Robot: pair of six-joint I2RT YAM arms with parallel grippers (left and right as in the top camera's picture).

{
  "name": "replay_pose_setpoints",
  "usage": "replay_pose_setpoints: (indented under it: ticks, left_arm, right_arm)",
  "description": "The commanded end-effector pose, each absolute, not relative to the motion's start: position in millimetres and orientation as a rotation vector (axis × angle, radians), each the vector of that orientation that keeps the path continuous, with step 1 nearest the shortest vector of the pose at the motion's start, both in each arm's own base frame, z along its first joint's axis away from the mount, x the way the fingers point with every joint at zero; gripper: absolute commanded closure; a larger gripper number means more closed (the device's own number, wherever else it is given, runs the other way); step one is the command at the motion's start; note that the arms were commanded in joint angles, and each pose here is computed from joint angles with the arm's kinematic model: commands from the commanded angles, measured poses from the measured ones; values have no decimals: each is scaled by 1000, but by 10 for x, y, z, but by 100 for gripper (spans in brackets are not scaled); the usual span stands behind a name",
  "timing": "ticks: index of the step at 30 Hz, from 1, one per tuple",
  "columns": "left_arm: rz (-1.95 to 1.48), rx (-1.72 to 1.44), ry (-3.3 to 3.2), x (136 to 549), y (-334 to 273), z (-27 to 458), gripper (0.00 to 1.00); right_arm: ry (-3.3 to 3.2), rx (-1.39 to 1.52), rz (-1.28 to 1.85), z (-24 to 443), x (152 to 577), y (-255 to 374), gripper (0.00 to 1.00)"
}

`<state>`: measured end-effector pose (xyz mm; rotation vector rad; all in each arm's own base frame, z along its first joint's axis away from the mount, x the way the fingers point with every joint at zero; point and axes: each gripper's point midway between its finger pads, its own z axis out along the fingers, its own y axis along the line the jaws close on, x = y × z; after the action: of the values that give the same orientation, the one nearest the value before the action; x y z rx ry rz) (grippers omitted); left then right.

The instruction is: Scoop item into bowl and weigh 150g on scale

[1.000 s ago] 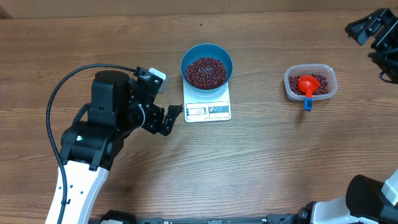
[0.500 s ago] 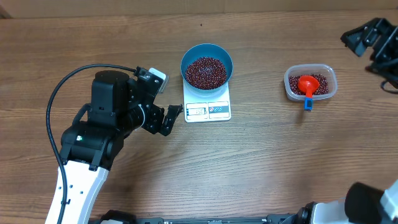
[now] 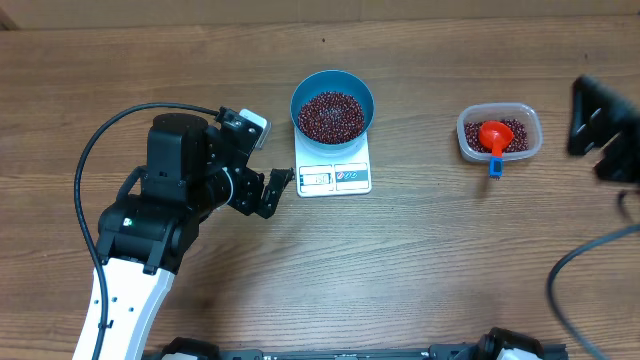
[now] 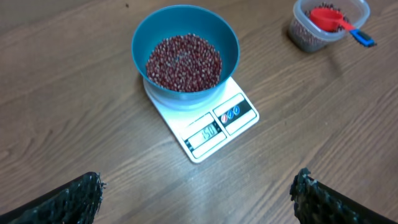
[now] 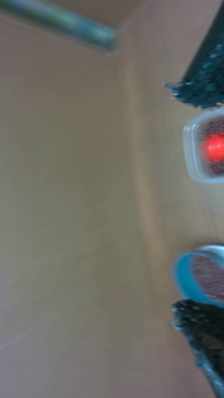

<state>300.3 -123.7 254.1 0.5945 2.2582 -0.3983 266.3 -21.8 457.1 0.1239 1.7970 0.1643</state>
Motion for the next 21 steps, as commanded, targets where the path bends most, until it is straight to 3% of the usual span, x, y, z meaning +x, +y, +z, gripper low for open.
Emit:
replay_pose_setpoints:
  ticks: [1,9,21]
  left_arm:
    - [-404,580,2238,3006,-1254,2638,1]
    - [-404,580,2238,3006,-1255,2639,0]
    - [-404,580,2238,3006,-1255,2639,0]
  right_arm:
    - [1780,64,165,3969,2667,-108,0]
    - [1593,-103,100,3057,2651,82,0]
    - [1557,-136,73,2217,2560,243,0]
